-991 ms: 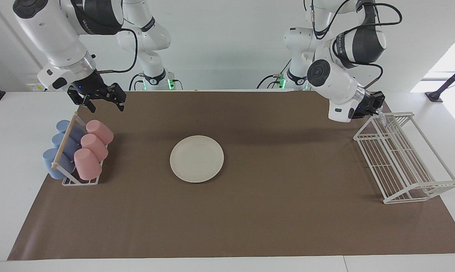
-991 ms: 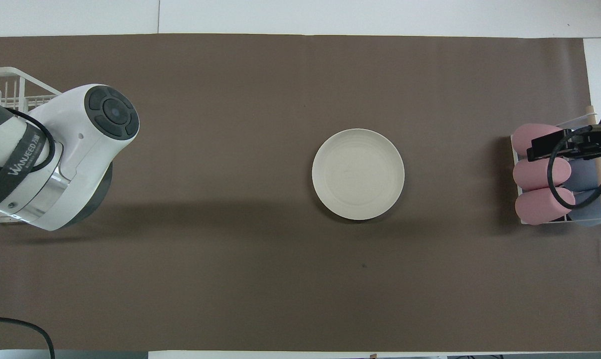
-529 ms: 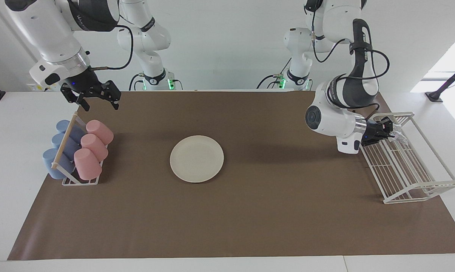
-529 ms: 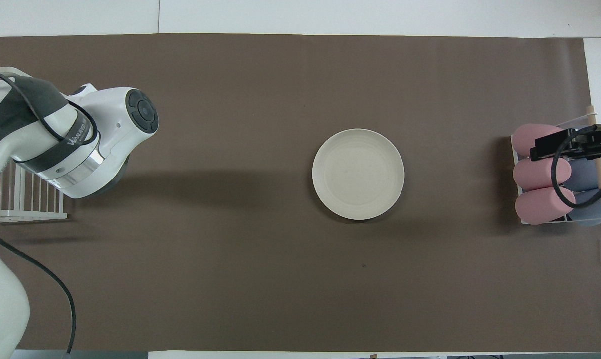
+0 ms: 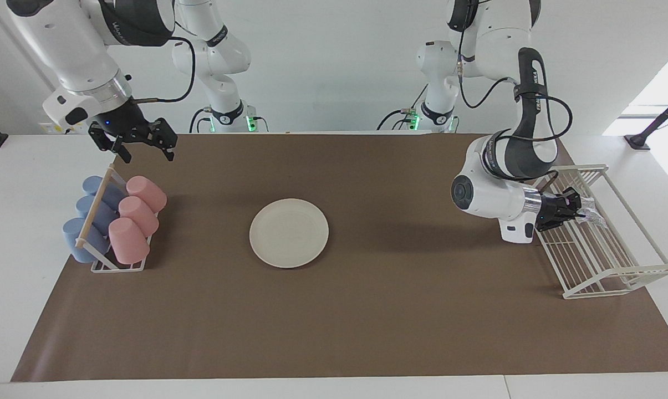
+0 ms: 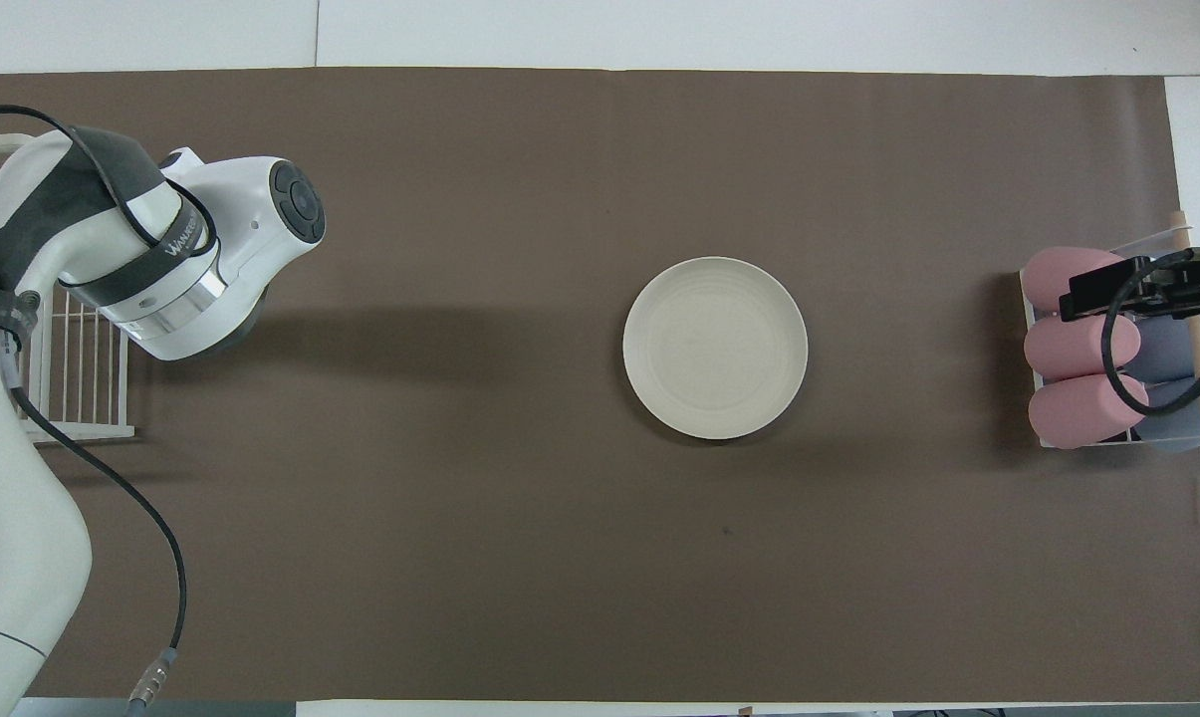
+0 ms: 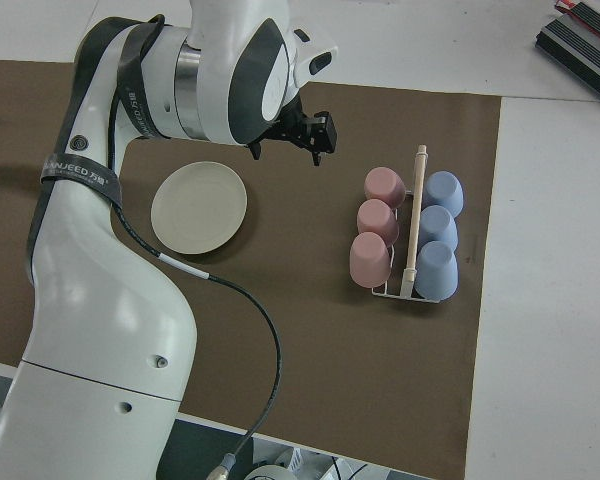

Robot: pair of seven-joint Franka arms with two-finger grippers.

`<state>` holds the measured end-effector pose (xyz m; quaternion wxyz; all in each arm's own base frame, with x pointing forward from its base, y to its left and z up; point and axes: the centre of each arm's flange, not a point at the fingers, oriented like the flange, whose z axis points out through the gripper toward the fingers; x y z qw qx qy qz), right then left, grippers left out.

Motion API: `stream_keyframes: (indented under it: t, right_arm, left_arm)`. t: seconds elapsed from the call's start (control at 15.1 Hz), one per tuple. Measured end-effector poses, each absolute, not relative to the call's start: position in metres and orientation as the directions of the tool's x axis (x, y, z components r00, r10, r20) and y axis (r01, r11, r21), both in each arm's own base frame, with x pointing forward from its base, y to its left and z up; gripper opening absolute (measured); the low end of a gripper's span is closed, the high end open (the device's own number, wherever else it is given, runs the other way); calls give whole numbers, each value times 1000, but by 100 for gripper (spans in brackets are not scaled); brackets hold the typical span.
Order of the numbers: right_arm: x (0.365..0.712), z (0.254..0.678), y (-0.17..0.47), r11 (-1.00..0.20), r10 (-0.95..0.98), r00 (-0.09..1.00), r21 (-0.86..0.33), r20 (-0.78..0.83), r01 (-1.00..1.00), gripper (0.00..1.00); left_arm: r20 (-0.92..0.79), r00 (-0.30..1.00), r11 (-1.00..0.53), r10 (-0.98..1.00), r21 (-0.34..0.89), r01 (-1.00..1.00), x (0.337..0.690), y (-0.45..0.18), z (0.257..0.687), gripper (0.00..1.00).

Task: Wipe plate with sponge

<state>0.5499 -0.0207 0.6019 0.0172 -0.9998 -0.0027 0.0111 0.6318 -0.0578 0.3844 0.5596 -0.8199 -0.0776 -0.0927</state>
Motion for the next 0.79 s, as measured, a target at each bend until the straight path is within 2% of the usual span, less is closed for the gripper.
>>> stream_keyframes:
  t: [0.53,0.59,0.79]
  right_arm:
    - [550,602,-17,-999,13,1000,-34,-22,12,100]
    - [550,602,-16,-999,14,1000,-34,-22,13,100]
    - [550,602,-15,-999,17,1000,-34,-22,16,100]
  left_arm:
    - [236,971,-373,28,-899,229,630,-48,372,6]
    - [235,972,-376,25,-899,227,630,-48,371,12]
    - [236,971,-377,24,-898,228,630,-49,370,42]
